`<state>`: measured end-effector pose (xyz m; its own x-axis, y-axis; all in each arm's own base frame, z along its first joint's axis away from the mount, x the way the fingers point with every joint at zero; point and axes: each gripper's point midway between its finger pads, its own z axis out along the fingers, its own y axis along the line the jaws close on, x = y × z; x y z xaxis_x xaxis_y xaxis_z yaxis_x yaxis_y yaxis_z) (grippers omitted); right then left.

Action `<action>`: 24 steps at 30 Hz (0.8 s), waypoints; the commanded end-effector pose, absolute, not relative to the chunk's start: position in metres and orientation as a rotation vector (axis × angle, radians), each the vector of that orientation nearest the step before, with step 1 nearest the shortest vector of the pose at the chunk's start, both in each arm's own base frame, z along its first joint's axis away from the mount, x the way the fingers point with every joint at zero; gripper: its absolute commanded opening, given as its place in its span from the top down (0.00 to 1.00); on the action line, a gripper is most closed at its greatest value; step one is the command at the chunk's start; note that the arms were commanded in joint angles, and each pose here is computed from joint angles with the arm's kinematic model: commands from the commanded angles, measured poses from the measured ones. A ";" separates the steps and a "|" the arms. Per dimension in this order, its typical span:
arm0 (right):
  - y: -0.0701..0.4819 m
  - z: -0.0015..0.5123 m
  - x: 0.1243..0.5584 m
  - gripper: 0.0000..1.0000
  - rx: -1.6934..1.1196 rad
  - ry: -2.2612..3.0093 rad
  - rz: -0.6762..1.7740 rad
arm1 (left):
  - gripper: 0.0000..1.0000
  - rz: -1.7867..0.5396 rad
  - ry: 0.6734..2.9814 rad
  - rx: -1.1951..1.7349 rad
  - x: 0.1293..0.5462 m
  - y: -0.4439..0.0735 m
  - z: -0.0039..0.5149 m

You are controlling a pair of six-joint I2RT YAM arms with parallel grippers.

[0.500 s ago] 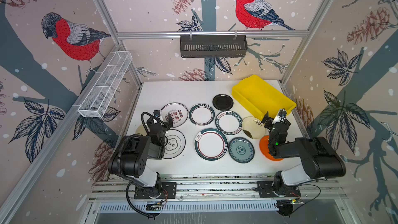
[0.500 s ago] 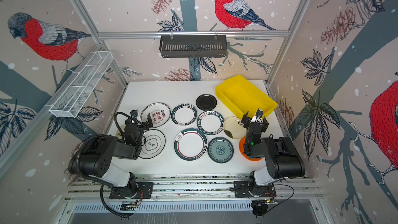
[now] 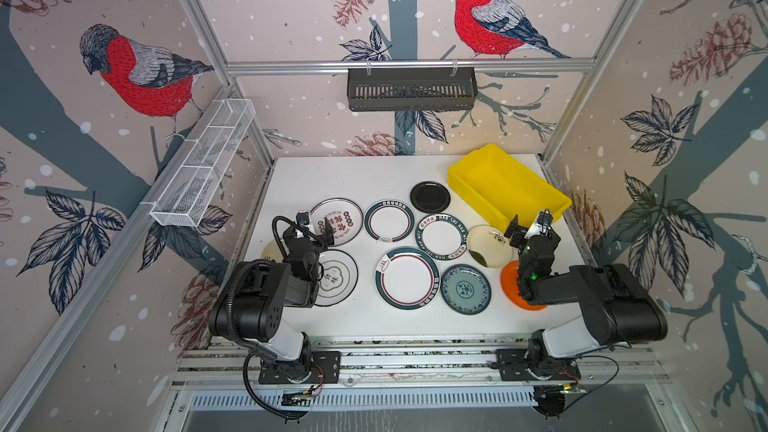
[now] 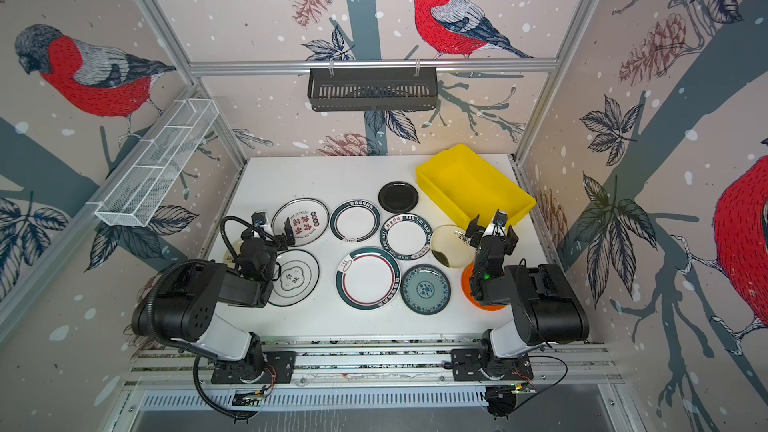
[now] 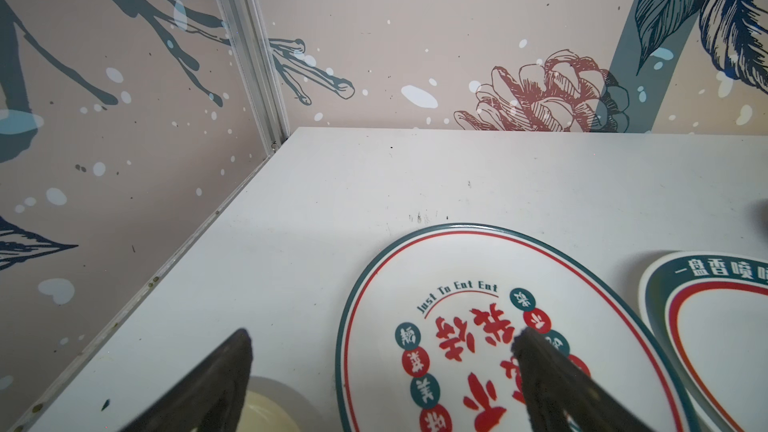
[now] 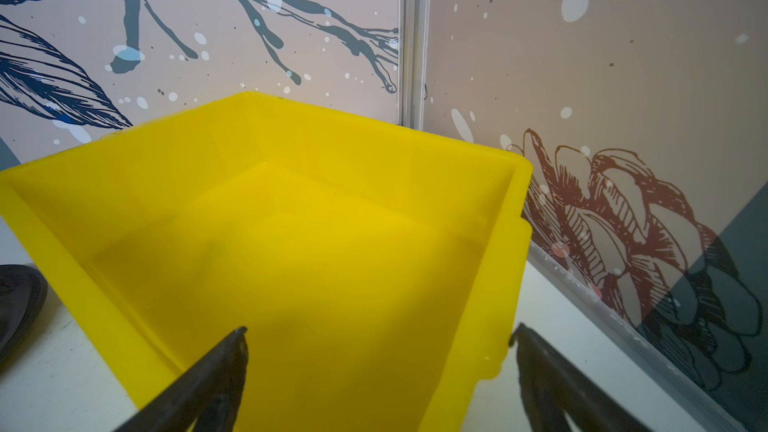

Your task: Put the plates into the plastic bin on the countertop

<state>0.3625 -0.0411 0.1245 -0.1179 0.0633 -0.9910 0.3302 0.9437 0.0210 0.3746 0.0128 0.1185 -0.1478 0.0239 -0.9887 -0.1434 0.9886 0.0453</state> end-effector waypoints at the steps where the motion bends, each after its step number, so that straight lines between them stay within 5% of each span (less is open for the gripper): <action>1: -0.043 0.128 0.363 0.00 0.310 1.668 -0.252 | 0.02 0.123 1.672 -0.090 0.378 0.012 0.130; 24: -0.039 0.139 0.355 0.00 0.299 1.629 -0.272 | 0.02 0.159 1.650 -0.184 0.363 0.019 0.169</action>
